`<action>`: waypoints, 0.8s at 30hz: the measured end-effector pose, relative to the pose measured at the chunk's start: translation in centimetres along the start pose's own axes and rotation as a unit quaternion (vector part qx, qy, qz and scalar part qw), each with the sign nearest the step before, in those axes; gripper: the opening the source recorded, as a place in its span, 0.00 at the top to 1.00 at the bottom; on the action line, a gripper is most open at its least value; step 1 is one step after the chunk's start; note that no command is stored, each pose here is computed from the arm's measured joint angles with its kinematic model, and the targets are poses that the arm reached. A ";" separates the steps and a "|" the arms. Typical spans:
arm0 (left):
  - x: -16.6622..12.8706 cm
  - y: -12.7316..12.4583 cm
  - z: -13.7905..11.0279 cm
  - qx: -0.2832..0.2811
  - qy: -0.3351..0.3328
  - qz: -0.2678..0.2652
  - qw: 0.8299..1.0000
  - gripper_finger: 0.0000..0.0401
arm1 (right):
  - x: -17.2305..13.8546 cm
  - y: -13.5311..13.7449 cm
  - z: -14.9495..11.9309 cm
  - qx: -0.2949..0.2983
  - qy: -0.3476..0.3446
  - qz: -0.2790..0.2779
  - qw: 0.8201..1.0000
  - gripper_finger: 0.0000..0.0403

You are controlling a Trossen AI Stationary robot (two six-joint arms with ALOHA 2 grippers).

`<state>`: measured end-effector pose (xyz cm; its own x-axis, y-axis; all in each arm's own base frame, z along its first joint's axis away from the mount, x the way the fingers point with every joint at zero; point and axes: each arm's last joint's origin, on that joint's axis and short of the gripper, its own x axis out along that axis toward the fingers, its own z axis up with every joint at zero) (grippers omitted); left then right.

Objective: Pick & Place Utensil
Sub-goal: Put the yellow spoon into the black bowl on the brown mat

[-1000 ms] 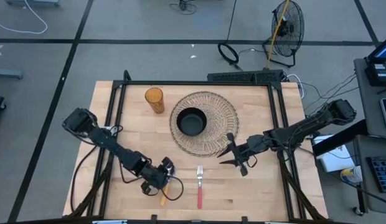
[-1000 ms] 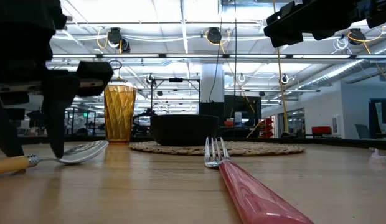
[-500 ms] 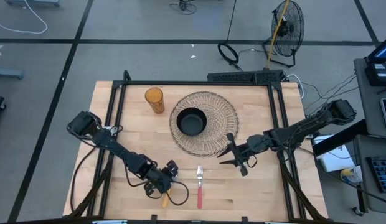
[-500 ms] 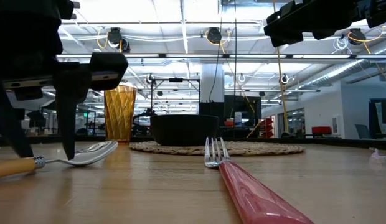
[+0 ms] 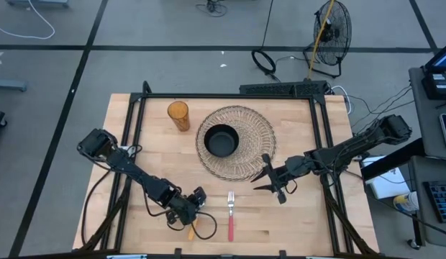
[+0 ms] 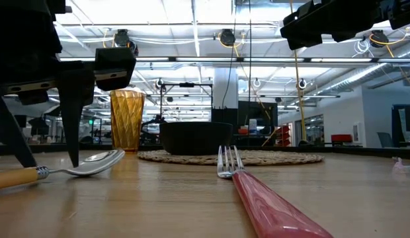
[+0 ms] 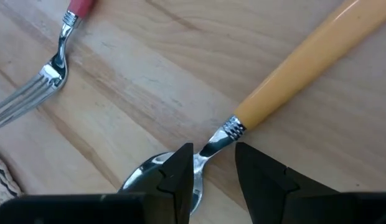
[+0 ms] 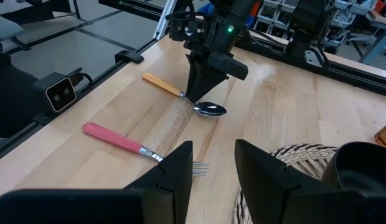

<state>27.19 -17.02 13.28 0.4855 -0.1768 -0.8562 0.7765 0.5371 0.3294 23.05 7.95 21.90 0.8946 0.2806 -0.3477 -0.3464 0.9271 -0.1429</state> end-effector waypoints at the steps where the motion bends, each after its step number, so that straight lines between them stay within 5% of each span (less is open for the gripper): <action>1: 0.0 0.1 0.0 0.001 0.000 0.001 1.000 0.71 | 0.0 0.0 0.0 0.000 0.000 0.000 1.000 0.71; 13: 0.1 1.4 -0.3 -0.005 -0.027 -0.005 1.000 0.85 | 0.0 0.0 0.1 0.014 -0.002 0.000 1.000 0.71; 24: 2.4 2.1 -1.2 -0.104 -0.020 -0.013 0.994 0.85 | 0.0 0.1 -0.6 0.016 -0.006 -0.001 1.000 0.71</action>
<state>29.51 -15.27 11.44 0.4863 -0.2235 -0.8448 0.6908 0.6903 0.2150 22.81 7.87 21.34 0.8989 0.2820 -0.3354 -0.3359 0.9350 -0.1142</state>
